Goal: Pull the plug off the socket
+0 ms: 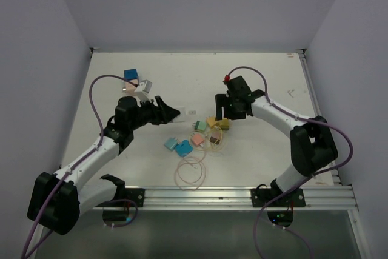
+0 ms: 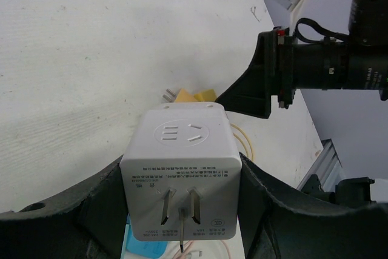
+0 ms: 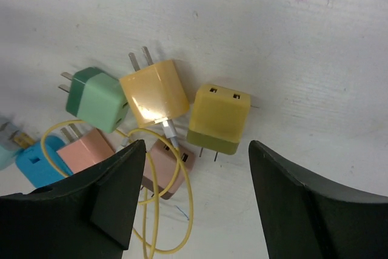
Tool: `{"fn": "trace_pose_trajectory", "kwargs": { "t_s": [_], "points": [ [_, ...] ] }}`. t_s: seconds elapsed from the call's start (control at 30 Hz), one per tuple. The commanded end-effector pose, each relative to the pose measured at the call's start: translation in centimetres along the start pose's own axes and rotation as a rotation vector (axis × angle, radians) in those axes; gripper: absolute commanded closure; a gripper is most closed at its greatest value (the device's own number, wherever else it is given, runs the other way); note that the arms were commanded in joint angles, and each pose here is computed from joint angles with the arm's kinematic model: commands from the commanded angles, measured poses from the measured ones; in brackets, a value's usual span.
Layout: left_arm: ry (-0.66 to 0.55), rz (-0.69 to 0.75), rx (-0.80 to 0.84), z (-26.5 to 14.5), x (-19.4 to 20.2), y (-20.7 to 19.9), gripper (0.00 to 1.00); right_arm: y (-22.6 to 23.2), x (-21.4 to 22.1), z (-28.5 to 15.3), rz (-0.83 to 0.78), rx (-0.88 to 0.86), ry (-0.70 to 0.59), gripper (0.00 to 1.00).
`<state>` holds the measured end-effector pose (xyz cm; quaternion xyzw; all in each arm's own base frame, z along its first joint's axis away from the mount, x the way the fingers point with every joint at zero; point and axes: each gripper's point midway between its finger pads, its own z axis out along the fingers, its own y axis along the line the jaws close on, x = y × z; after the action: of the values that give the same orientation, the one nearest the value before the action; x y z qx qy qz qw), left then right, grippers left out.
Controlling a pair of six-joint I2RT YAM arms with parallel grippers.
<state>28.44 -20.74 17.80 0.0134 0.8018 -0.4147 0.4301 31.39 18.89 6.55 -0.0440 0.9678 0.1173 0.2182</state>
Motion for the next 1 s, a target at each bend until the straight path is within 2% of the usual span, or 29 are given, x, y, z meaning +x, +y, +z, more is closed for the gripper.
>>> {"fn": "trace_pose_trajectory", "kwargs": {
  "t_s": [0.0, 0.13, 0.23, 0.4, 0.57, 0.7, 0.97],
  "points": [
    [-0.101, 0.027, 0.095, 0.0, -3.4, -2.7, 1.00, 1.9, -3.1, -3.6, -0.016, -0.079, -0.114, 0.27],
    [-0.111, 0.015, 0.100, 0.0, -3.8, -2.9, 1.00, 3.7, -4.5, -5.8, -0.016, -0.173, -0.197, 0.27],
    [-0.098, 0.007, 0.094, 0.2, -3.9, -3.0, 1.00, 5.3, -5.4, -7.6, -0.077, -0.270, -0.261, 0.27],
    [-0.077, 0.043, 0.100, 0.4, -5.2, -4.0, 1.00, 6.9, -5.3, -8.9, -0.286, -0.308, -0.311, 0.27],
    [-0.002, 0.081, 0.091, 0.4, -6.2, -5.0, 1.00, 10.1, -3.8, -9.4, -0.518, -0.315, -0.347, 0.28],
    [0.100, 0.084, 0.029, -0.1, -6.0, -4.7, 1.00, 11.8, -4.5, -10.8, -0.655, -0.342, -0.467, 0.28],
    [0.185, 0.119, 0.061, -1.2, -6.9, -6.5, 1.00, 13.0, -6.6, -14.0, -0.869, -0.366, -0.695, 0.35]
  ]
}}
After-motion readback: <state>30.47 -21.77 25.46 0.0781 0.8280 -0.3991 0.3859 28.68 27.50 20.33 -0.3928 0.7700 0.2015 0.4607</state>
